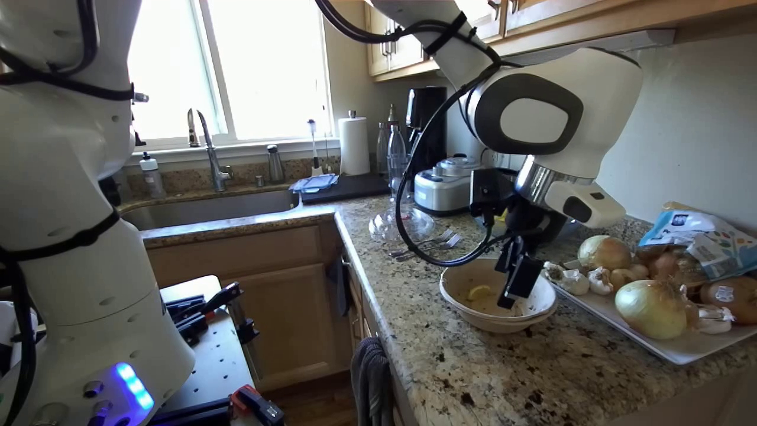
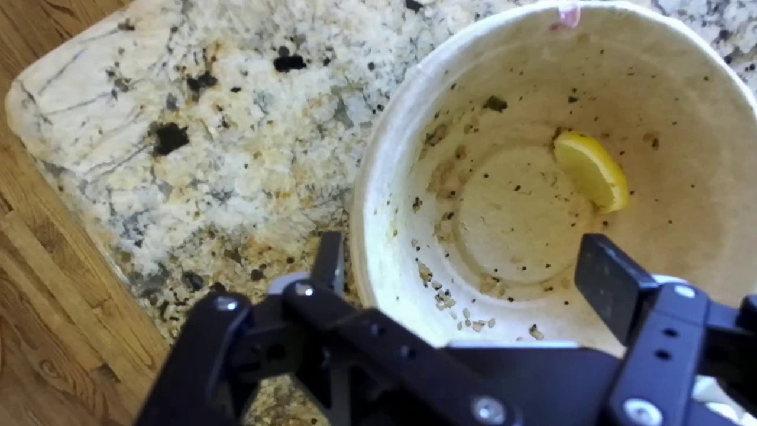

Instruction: Pick the forks from the bowl and put it on the counter, then unstack the bowls

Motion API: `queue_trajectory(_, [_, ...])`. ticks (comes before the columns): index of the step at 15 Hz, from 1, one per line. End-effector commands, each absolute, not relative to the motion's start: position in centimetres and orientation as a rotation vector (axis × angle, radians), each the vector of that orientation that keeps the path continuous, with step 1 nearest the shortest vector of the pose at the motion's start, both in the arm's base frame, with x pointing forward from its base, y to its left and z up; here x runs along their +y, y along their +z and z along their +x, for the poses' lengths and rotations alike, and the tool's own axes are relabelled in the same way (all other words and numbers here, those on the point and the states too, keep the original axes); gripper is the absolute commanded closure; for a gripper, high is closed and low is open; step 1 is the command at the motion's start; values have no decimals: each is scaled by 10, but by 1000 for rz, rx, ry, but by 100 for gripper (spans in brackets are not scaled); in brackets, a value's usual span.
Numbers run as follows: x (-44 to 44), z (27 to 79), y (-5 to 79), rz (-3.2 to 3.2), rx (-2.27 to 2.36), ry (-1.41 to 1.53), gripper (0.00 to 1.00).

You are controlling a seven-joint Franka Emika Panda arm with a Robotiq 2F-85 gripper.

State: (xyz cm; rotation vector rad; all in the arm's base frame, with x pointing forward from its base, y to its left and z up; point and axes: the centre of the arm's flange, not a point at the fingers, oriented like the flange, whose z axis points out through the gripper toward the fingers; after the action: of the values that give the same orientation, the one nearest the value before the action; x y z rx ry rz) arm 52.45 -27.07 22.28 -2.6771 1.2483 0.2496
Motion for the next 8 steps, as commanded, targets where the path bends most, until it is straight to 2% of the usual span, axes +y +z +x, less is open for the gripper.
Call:
queue_trajectory(1, [-271, 502, 213, -2580, 1397, 243, 3])
queue_trajectory(5, [-270, 492, 202, -2516, 1464, 293, 15])
queue_trajectory(7, [-269, 490, 200, -2494, 1476, 303, 37])
queue_trajectory(8, [-269, 489, 198, -2483, 1483, 308, 38])
